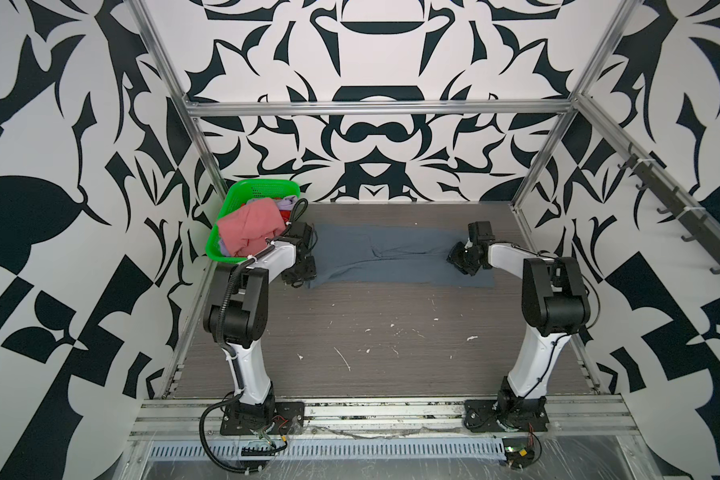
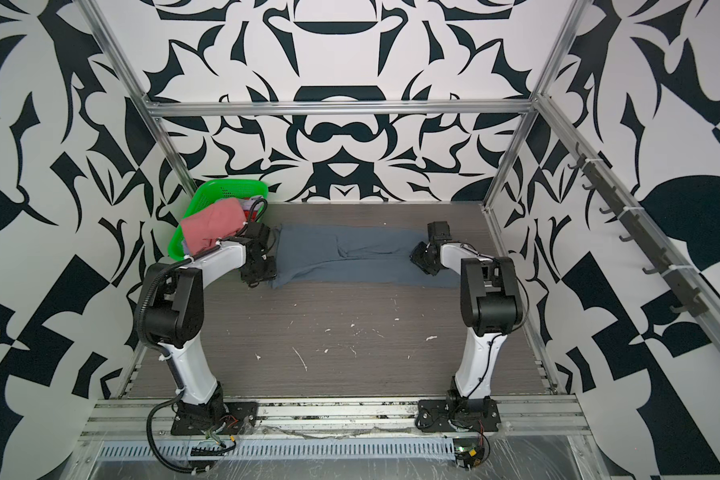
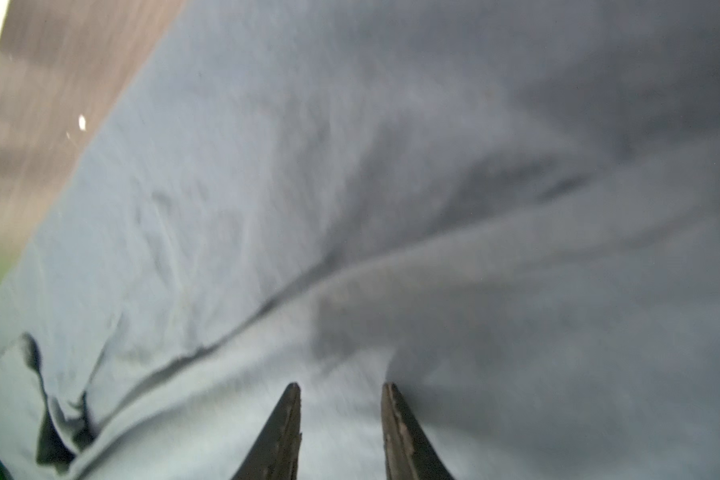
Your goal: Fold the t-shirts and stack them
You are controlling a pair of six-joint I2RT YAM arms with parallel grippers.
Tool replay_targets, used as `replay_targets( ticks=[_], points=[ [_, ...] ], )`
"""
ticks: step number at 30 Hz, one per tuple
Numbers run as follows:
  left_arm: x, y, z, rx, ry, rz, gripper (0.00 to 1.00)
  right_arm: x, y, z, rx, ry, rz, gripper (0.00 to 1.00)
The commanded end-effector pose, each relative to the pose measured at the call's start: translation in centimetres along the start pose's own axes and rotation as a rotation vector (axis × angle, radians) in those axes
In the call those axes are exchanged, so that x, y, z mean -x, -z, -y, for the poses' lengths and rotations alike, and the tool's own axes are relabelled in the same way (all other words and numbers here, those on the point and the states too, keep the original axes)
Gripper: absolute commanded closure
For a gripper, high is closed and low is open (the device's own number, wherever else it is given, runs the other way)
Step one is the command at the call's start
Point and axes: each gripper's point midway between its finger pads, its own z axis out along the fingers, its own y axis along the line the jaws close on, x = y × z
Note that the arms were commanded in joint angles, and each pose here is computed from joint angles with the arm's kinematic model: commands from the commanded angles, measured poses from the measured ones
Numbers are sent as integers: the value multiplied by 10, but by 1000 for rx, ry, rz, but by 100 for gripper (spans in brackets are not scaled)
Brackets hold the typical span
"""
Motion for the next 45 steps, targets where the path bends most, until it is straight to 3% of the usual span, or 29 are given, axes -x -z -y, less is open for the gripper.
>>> replay_targets(
  ticks=[1, 6, 14, 20, 24, 26, 29, 31, 39, 45],
  points=[
    [-8, 13, 21, -150, 31, 3, 54, 2, 26, -11, 36, 63, 19, 64],
    [-20, 23, 17, -165, 79, 20, 54, -5, 43, -9, 37, 89, 33, 63],
    [-25, 37, 46, -355, 46, 25, 51, -15, 36, 9, -9, 82, 26, 63],
    [-33, 3, 31, -259, 47, -16, 52, -13, 23, 16, -37, 82, 16, 63],
    [-36, -3, 31, -266, 55, -21, 55, -16, 15, 22, -54, 78, -1, 63],
    [-38, -7, 30, -262, 65, -19, 61, -19, 10, 28, -74, 72, -10, 63],
    [-35, -8, 21, -220, 80, -6, 91, -24, 8, 40, -124, 68, -24, 63],
    [-33, -4, 13, -202, 92, 3, 99, -25, 9, 48, -159, 71, -25, 63],
    [-31, 19, -24, -165, 111, -6, 100, -32, 19, 69, -249, 100, -30, 63],
    [-45, 10, -40, -88, 166, -106, 100, -38, 31, 72, -257, 117, -35, 63]
  ],
)
